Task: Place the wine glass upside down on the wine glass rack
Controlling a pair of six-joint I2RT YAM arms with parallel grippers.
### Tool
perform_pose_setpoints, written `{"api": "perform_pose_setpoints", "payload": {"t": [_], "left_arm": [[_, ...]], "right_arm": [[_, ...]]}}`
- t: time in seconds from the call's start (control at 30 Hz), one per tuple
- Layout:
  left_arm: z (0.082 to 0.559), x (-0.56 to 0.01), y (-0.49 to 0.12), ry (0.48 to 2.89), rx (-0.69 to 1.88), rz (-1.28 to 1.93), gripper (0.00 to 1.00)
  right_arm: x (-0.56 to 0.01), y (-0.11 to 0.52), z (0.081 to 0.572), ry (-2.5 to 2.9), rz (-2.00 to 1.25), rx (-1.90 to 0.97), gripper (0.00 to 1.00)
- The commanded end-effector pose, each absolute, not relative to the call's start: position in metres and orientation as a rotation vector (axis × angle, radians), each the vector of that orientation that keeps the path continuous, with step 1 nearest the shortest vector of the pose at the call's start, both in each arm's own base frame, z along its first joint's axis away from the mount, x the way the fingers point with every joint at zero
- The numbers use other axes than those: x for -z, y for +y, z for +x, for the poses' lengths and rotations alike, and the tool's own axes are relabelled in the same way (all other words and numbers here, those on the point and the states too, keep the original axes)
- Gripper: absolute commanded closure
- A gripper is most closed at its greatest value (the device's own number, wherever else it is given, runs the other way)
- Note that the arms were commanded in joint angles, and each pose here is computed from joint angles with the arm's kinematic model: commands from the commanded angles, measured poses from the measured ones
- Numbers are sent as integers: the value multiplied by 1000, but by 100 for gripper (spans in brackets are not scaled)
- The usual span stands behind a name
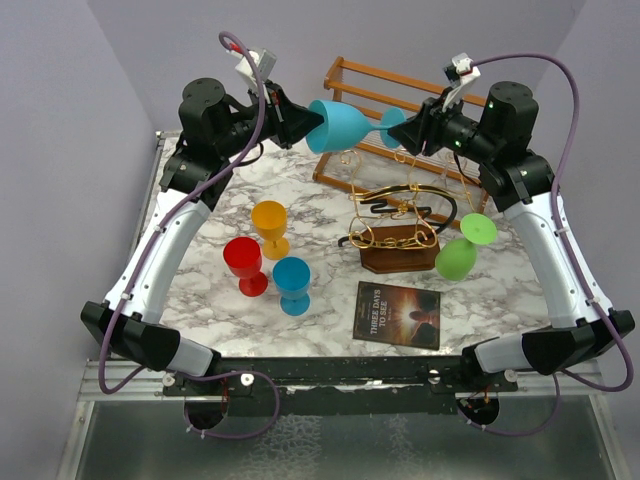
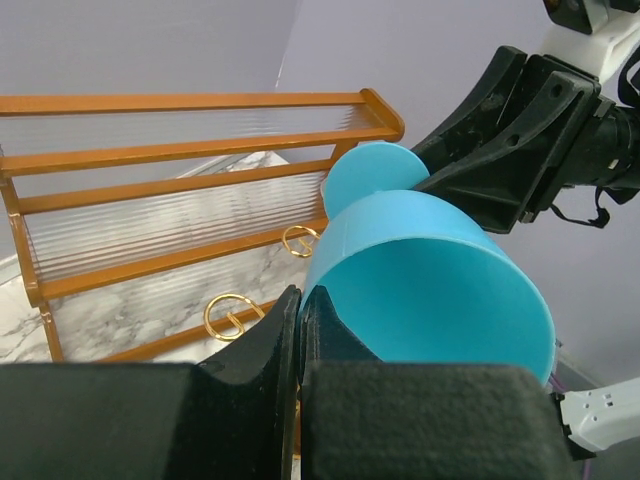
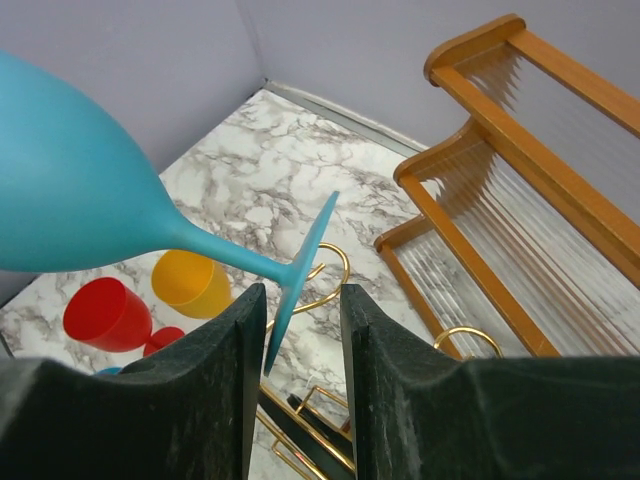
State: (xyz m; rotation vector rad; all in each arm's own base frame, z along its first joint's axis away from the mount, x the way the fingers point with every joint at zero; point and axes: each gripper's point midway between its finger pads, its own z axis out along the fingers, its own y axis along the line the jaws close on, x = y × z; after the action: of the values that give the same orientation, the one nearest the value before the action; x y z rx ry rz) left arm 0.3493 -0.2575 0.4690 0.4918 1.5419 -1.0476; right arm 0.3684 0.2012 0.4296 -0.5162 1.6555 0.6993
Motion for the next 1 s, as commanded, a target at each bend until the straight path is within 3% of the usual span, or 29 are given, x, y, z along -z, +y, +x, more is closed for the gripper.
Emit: {"api": "perform_pose_setpoints", "payload": {"t": [0.0, 0.17, 0.33, 0.43, 0.8, 0.97], "left_arm": [[354, -479, -253, 1507, 993, 480, 100], [353, -479, -256, 1504, 991, 491, 100], [350, -479, -257, 1491, 985, 516, 100], [345, -479, -256, 1482, 987, 532, 98], [340, -473, -232, 1505, 836, 540, 42], [345, -466, -212, 1533, 700, 542, 25]], "right_arm": [[-450, 193, 365, 1595, -451, -663, 66], [-445, 194, 367, 1617, -439, -673, 77], [-444, 191, 370, 1625, -412, -661, 98], [-445, 186, 374, 1624, -393, -628, 99], [-447, 149, 390, 1599, -376, -419, 99], [-458, 126, 396, 1551, -413, -230, 99]]}}
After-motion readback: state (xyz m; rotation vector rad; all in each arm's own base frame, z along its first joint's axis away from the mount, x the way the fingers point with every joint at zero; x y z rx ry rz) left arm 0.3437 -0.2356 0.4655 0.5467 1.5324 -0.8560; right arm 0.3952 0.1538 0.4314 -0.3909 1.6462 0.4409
